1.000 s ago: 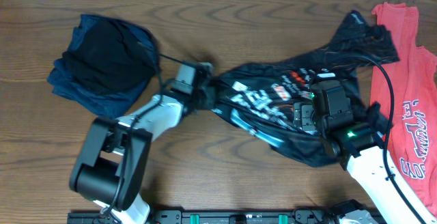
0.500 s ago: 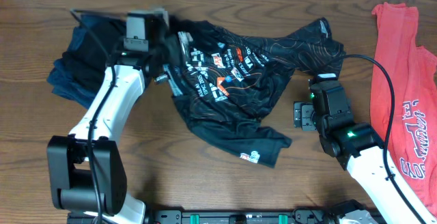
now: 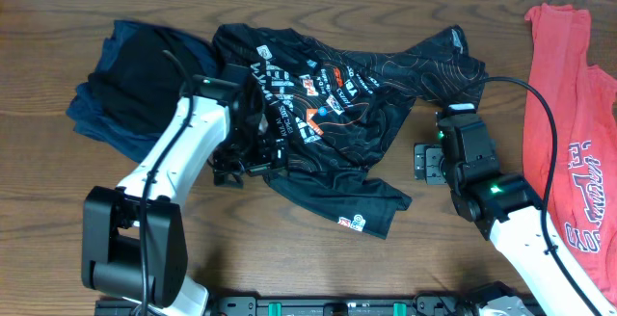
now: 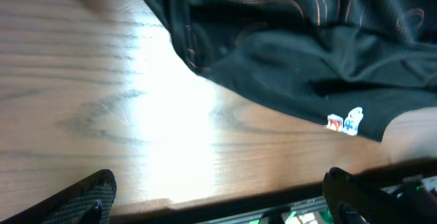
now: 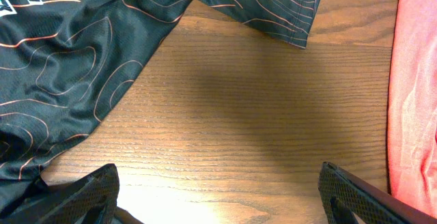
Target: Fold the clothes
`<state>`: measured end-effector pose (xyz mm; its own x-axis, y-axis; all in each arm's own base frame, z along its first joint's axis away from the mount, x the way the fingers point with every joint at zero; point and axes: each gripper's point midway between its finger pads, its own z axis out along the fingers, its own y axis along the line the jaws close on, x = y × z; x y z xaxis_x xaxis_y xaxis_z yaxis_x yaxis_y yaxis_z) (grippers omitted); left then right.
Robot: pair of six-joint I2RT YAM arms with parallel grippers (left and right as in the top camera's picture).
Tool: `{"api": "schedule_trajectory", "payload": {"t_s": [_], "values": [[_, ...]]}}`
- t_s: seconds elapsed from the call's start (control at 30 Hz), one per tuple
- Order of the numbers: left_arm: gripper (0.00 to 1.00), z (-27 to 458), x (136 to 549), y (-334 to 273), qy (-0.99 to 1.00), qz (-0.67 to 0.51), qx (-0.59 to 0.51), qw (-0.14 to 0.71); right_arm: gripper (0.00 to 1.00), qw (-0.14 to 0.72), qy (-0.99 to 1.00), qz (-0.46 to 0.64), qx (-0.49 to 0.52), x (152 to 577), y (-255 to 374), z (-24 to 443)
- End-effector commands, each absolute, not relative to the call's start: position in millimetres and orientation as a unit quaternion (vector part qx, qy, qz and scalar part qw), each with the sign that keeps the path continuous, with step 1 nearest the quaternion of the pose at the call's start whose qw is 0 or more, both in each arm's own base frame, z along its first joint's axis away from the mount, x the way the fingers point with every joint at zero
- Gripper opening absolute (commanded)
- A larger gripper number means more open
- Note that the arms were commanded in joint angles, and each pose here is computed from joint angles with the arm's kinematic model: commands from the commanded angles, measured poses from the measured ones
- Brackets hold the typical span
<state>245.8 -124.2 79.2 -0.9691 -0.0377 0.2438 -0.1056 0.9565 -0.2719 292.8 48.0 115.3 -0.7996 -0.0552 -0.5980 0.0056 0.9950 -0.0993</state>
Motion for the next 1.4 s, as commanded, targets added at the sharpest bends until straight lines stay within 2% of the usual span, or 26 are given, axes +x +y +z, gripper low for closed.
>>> {"api": "schedule_trajectory", "payload": {"t_s": [0.0, 0.17, 0.27, 0.5, 0.77, 0.97, 1.0, 1.07, 1.17, 1.2, 1.37], "values": [[0.98, 73.8, 240.3, -134.5, -0.981, 0.146, 0.034, 0.125, 0.91, 0.323, 0.945, -0.05, 0.001, 293.5, 44.2, 119.4], [0.98, 50.7, 232.5, -148.4, -0.981, 0.143, 0.044, 0.12, 0.91, 0.321, 0.946, -0.051, 0.001, 292.5, 43.9, 118.7], [0.85, 36.3, 228.5, -155.2, -0.982, 0.143, 0.049, 0.113, 0.91, 0.318, 0.947, -0.052, 0.0, 291.1, 43.4, 117.7], [0.72, 13.1, 235.2, -154.8, -0.985, 0.133, 0.081, 0.079, 0.91, 0.317, 0.947, -0.052, 0.0, 290.6, 43.3, 117.4], [0.7, -8.4, 225.6, -151.6, -0.98, 0.134, 0.121, 0.079, 0.91, 0.317, 0.947, -0.052, 0.0, 290.7, 43.3, 117.4], [0.69, -12.5, 231.4, -162.6, -0.982, 0.148, 0.103, 0.055, 0.91, 0.316, 0.947, -0.052, 0.0, 290.6, 43.2, 117.3], [0.63, -12.4, 230.3, -164.3, -0.982, 0.149, 0.1, 0.056, 0.91, 0.316, 0.947, -0.052, 0.0, 290.6, 43.2, 117.3], [0.44, -12.1, 226.1, -167.8, -0.982, 0.15, 0.093, 0.062, 0.91, 0.317, 0.947, -0.052, 0.0, 290.6, 43.3, 117.4], [0.12, -12.1, 221.5, -167.7, -0.983, 0.146, 0.091, 0.069, 0.91, 0.317, 0.947, -0.052, 0.0, 290.8, 43.3, 117.5], [0.06, -11.9, 219.6, -166.4, -0.983, 0.144, 0.092, 0.073, 0.91, 0.317, 0.947, -0.052, 0.0, 290.8, 43.3, 117.5], [0.06, 4.9, 210.7, -136.6, -0.987, 0.112, 0.078, 0.08, 0.9, 0.315, 0.948, -0.053, 0.0, 290.0, 43.1, 116.9]]}}
